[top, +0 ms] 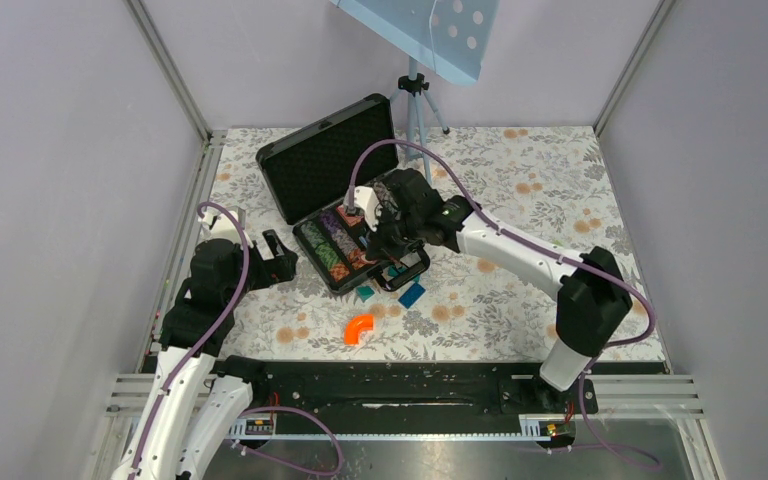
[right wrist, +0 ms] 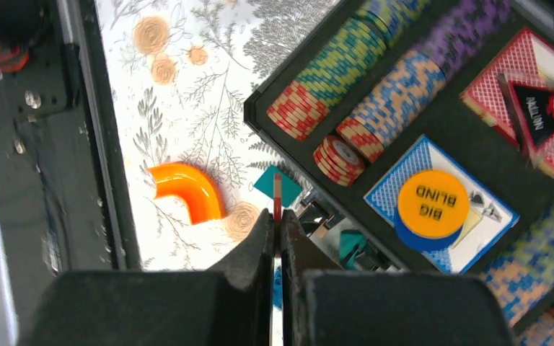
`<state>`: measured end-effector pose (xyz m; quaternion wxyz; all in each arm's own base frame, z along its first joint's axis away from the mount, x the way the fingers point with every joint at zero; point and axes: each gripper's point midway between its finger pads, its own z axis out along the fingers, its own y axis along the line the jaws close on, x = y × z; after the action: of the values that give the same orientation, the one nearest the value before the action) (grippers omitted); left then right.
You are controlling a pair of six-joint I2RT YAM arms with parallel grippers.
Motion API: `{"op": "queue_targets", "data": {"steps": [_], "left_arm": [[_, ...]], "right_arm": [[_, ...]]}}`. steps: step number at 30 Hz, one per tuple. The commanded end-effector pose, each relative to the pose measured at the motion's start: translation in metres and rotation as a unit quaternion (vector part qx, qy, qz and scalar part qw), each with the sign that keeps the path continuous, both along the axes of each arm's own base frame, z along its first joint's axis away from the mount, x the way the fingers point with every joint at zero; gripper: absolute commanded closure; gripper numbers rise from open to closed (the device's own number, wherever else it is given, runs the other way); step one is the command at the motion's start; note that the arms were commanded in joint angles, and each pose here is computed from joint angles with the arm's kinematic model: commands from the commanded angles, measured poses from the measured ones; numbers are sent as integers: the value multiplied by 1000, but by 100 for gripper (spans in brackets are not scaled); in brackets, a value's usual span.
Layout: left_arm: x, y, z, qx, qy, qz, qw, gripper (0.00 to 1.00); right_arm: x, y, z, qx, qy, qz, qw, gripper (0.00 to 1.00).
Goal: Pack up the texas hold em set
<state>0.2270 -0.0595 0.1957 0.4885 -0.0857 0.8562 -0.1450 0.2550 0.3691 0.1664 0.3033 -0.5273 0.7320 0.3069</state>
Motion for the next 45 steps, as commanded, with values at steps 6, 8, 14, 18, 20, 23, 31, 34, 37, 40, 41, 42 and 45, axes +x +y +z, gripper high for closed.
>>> {"op": "queue_targets", "data": {"steps": [6, 8, 14, 18, 20, 23, 31, 34, 37, 40, 41, 42, 45], "left_arm": [[6, -1, 10, 1, -24, -2, 1000, 6], [6, -1, 11, 1, -25, -2, 1000, 6], [6, -1, 11, 0, -25, -2, 1000, 6], [6, -1, 12, 1, -27, -2, 1000, 5], [6, 0, 12, 0, -27, -1, 1000, 5], [6, -1, 12, 0, -26, -2, 1000, 5], [6, -1, 11, 1, -26, -2, 1000, 5], [6, -1, 11, 0, -26, -2, 1000, 5], [6, -1, 12, 0, -27, -1, 1000, 5], [6, -1, 11, 1, -26, -1, 1000, 5], [6, -1, 11, 1, -26, -2, 1000, 5], [6, -1, 11, 1, -26, -1, 1000, 5], [6, 0, 11, 1, -26, -1, 1000, 5]], "right_arm": [[-23, -2, 2, -4, -83, 271, 959, 100], [-18, 0, -2, -11, -88, 272, 958, 100], [-7, 1, -17, -35, -119, 291, 949, 100], [-3, 8, -23, -37, -125, 301, 945, 100], [-1, 10, -27, -42, -128, 305, 943, 100], [-2, 14, -35, -53, -133, 318, 937, 100], [-2, 15, -52, -72, -141, 355, 921, 100], [2, 17, -58, -85, -145, 354, 920, 100], [9, 17, -61, -99, -154, 353, 917, 100], [12, 18, -63, -104, -160, 354, 915, 100], [14, 19, -63, -105, -164, 354, 915, 100], [15, 19, -63, -109, -165, 353, 915, 100], [19, 19, -64, -117, -171, 351, 913, 100]]}}
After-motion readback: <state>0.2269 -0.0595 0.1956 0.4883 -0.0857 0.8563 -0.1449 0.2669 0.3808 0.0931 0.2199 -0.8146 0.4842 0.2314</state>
